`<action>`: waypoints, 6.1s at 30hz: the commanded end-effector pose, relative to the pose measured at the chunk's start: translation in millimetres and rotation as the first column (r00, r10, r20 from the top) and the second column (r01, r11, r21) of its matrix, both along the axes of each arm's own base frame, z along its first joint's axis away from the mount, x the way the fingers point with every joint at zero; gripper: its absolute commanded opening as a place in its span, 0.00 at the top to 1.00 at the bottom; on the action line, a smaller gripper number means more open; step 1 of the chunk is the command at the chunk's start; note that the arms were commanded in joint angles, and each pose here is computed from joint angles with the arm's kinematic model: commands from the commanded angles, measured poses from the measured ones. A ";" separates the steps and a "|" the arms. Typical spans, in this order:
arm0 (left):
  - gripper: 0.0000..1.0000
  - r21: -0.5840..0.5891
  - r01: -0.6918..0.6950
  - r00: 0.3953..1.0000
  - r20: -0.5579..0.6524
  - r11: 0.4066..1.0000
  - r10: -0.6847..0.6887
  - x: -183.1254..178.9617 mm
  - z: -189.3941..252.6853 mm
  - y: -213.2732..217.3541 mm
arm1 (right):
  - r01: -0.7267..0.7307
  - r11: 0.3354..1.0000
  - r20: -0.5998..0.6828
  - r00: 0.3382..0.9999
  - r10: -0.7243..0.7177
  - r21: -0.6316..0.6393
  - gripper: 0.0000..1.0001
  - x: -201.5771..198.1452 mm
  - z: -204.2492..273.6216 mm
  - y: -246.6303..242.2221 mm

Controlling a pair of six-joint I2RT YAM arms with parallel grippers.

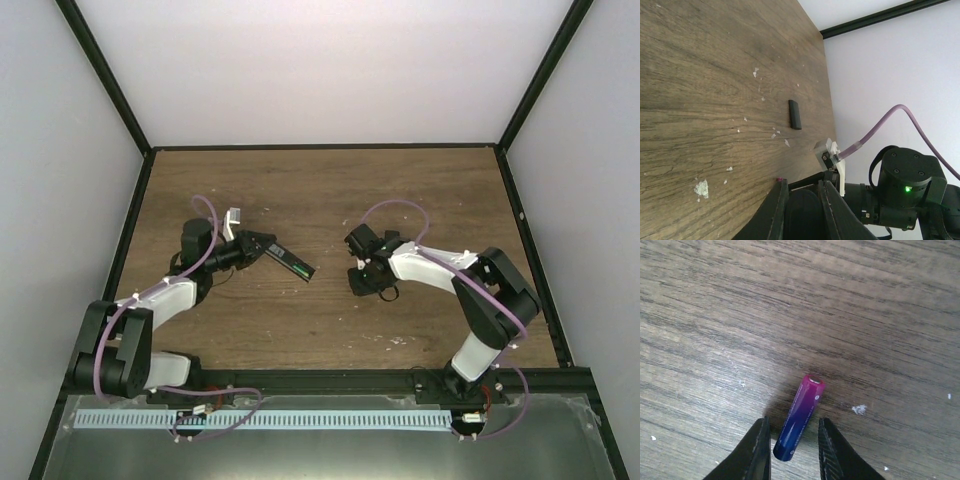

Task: Load the batteries into the remote control

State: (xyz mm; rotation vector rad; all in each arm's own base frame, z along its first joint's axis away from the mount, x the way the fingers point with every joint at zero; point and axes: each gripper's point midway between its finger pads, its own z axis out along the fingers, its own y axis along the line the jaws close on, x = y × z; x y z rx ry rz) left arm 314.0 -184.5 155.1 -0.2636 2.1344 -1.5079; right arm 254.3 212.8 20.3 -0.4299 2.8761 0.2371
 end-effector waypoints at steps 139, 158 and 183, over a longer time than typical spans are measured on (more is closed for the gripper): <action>1.00 -0.364 0.276 0.957 0.020 0.890 -0.288 -12.9 101.5 -44.1 | -0.206 0.636 0.159 0.979 0.130 0.743 0.32 -6.1 238.5 68.6; 1.00 -0.416 0.258 0.964 0.048 0.872 -0.262 -10.7 112.4 -33.7 | -0.180 0.498 0.057 0.966 0.252 0.848 0.36 -20.2 241.0 88.9; 1.00 -0.433 0.247 0.966 0.040 0.867 -0.255 -9.8 105.0 -32.4 | -0.183 0.477 0.027 0.948 0.316 0.860 0.54 -26.7 232.9 92.6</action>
